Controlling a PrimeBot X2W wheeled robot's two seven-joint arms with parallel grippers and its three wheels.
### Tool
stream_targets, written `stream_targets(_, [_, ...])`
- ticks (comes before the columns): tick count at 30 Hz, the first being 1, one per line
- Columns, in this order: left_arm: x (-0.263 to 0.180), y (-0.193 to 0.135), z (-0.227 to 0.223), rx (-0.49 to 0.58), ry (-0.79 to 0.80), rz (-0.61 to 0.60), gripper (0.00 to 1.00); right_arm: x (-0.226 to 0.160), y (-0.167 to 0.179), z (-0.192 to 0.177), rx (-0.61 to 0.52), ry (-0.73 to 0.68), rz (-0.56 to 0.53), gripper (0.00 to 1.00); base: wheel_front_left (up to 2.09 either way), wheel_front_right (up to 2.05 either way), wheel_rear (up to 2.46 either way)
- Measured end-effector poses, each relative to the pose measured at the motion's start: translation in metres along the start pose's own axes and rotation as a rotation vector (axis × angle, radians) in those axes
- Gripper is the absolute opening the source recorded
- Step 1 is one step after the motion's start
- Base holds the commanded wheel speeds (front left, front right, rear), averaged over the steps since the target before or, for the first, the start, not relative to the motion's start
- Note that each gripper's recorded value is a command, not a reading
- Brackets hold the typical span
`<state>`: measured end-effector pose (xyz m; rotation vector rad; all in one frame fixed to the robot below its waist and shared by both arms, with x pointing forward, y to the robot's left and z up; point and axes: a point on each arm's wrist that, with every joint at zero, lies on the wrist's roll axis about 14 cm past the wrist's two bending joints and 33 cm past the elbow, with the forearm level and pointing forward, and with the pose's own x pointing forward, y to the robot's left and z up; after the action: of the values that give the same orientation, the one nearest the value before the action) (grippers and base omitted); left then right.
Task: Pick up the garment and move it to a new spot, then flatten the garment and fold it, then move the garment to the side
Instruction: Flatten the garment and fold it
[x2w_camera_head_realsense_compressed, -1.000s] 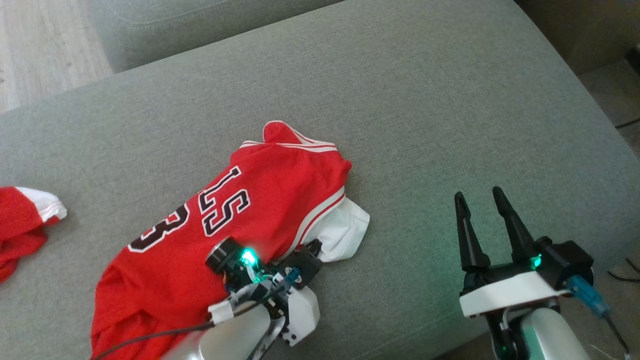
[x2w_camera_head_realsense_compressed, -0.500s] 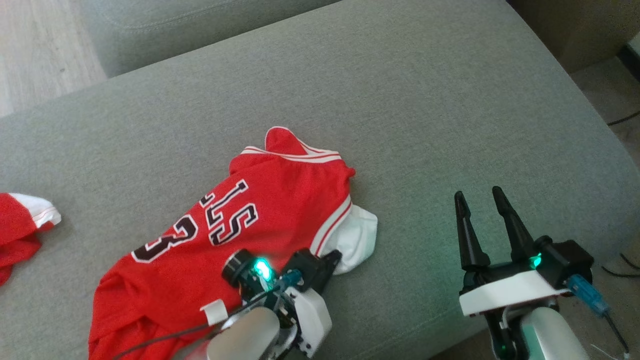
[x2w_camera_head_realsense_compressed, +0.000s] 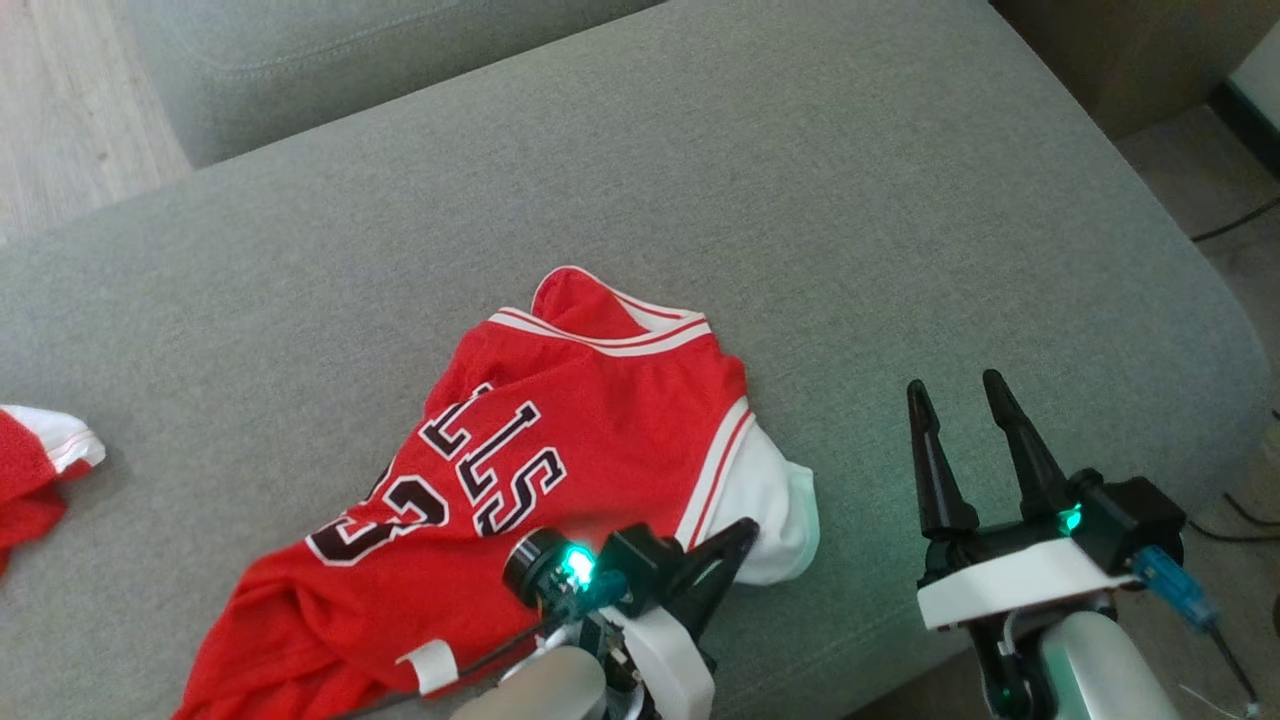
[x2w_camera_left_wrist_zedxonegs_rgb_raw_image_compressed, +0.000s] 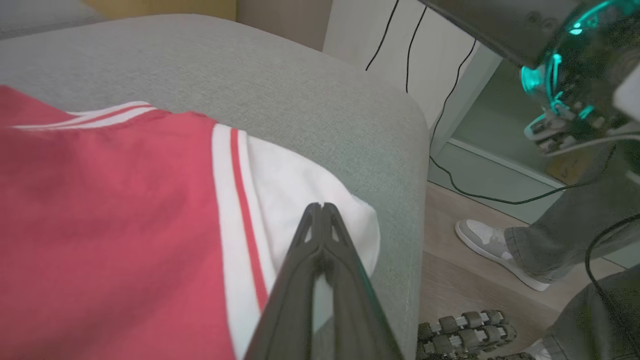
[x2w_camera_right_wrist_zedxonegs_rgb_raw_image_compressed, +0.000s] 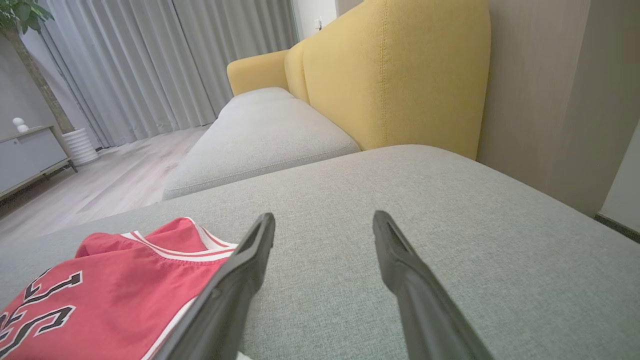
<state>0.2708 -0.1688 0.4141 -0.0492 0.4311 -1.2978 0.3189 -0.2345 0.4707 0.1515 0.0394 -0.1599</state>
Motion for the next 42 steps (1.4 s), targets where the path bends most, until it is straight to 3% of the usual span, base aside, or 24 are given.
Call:
stream_targets(1, [0.000, 0.001, -0.001, 0.009, 0.001, 0.007, 0.55, 0.000, 0.000, 0.001, 0.000, -0.002, 0.000, 1.00, 0.00, 0.00, 0.00])
stream_targets(2, [-0.001, 0.000, 0.000, 0.014, -0.004, 0.009, 1.00, -0.001, 0.000, 0.001, 0.001, -0.005, 0.000, 1.00, 0.00, 0.00, 0.00])
stream_targets(9, [-0.004, 0.000, 0.018, 0.033, -0.071, 0.048, 1.00, -0.003, 0.000, 0.008, -0.001, -0.028, 0.005, 1.00, 0.00, 0.00, 0.00])
stream_targets(14, [-0.019, 0.014, 0.034, 0.060, -0.135, 0.139, 1.00, -0.009, 0.000, 0.013, -0.003, -0.049, 0.007, 1.00, 0.00, 0.00, 0.00])
stream_targets(21, [-0.055, 0.028, -0.024, 0.088, 0.054, 0.195, 1.00, -0.008, 0.007, 0.010, -0.005, -0.042, 0.029, 1.00, 0.00, 0.00, 0.00])
stream_targets(26, [-0.059, 0.029, -0.038, 0.113, 0.103, 0.186, 1.00, -0.003, 0.010, 0.004, -0.008, -0.022, 0.039, 1.00, 0.00, 0.00, 0.00])
stream_targets(36, [-0.043, 0.046, -0.053, 0.309, 0.193, 0.171, 1.00, 0.001, 0.007, -0.001, -0.017, 0.002, 0.028, 1.00, 0.00, 0.00, 0.00])
stream_targets(37, [-0.041, 0.048, -0.054, 0.326, 0.204, 0.167, 0.82, 0.002, 0.006, 0.000, -0.019, -0.001, 0.025, 1.00, 0.00, 0.00, 0.00])
stream_targets(38, [-0.038, 0.049, -0.054, 0.334, 0.208, 0.163, 0.01, 0.002, 0.005, 0.001, -0.019, -0.003, 0.021, 1.00, 0.00, 0.00, 0.00])
stream_targets(42, [-0.024, 0.050, -0.040, 0.358, 0.150, 0.144, 0.00, -0.001, -0.001, 0.001, -0.014, -0.002, -0.002, 1.00, 0.00, 0.00, 0.00])
